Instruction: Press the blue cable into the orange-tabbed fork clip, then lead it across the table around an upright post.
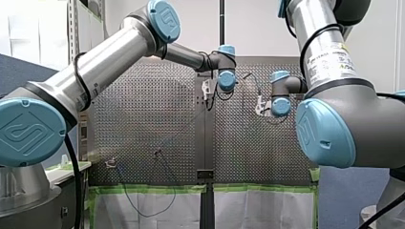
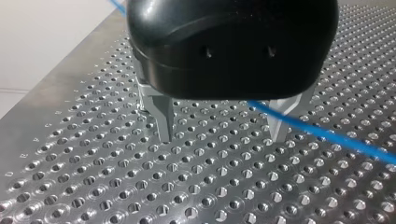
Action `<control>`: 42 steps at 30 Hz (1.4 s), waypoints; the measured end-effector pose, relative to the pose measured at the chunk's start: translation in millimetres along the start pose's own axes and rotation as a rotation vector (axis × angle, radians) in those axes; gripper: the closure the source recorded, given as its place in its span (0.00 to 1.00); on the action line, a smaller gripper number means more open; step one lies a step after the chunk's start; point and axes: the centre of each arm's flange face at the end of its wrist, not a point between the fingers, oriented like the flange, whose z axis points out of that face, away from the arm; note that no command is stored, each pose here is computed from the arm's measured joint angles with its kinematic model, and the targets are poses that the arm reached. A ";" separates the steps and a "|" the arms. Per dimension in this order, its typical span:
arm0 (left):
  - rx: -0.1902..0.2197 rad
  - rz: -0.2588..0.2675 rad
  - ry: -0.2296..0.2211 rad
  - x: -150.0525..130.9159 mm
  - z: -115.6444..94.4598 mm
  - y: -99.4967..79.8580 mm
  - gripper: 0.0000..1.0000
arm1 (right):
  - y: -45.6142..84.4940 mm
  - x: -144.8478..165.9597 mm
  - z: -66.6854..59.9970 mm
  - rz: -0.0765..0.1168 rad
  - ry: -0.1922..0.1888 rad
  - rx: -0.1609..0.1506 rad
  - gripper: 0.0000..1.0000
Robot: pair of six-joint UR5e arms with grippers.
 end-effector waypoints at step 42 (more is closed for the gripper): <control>-0.020 -0.005 -0.021 -12.1 -10.8 -14.1 0.00 | 71.0 -184.9 13.8 -0.008 -0.067 -0.130 1.00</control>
